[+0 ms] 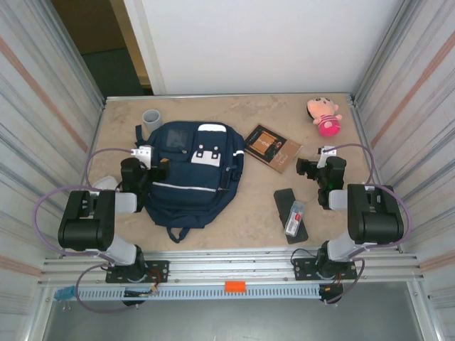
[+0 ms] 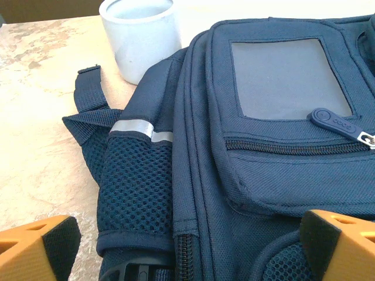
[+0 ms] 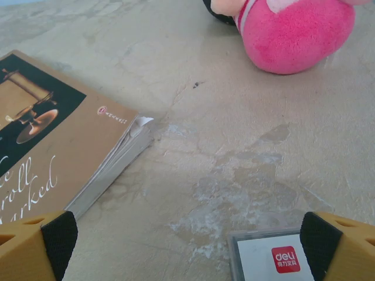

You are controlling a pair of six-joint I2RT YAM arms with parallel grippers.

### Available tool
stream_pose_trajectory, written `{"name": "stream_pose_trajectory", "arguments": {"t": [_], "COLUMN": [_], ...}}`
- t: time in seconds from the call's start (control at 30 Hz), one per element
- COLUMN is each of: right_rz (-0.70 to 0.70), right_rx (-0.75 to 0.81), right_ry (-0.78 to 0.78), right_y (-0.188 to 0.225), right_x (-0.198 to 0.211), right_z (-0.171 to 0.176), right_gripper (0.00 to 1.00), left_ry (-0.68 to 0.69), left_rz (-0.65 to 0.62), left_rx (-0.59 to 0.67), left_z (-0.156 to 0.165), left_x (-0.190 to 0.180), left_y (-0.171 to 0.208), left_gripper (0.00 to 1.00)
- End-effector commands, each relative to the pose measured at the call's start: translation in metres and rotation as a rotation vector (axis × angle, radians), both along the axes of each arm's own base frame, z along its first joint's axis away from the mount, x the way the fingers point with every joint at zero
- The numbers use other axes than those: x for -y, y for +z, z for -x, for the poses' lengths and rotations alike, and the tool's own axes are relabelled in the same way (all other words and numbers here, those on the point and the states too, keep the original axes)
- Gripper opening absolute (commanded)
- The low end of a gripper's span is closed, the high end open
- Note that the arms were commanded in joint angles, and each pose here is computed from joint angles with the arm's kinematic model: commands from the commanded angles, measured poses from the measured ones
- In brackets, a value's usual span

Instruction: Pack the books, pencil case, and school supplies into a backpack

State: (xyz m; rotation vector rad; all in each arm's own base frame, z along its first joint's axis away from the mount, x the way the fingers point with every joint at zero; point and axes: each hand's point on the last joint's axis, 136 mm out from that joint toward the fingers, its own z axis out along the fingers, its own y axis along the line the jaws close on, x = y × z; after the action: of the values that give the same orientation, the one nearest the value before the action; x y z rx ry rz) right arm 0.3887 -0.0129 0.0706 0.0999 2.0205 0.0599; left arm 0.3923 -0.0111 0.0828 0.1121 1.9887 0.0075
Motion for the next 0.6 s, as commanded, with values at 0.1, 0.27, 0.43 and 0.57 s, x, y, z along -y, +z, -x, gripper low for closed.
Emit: {"name": "stream_pose_trajectory", "arguments": {"t": [0.1,0.27,0.43,0.57], "right_rz": [-0.002,-0.002,-0.005,-0.01], "right_rx": [0.034,0.033,0.033,0.032], "right_ry": [-0.012,-0.01,-0.012,-0.01], "right_y": [0.0106,0.0102,0.0105,0.0102], "right_x": [0.0016,0.0014,0.0021,0.0018], "right_z": [-0.0065,-0.0064,-0.0067,-0.0067], "right_gripper": [0.99,0.99,0.99,0.99], "left_ry": [-0.006,-0.005,-0.01,-0.013], "left_rz": [0.006,0.006,0.021,0.021], "left_rx": [0.024,0.024,0.021,0.024], "left_z": [-0.0035,-0.0035,-0.0036,-0.0035], "left_x": [0.0022,0.002,0.001,0.0015], "left_y": [0.0079,0.008,0.0075,0.0083], "left_gripper": [0.99,0.99,0.99,0.99]}}
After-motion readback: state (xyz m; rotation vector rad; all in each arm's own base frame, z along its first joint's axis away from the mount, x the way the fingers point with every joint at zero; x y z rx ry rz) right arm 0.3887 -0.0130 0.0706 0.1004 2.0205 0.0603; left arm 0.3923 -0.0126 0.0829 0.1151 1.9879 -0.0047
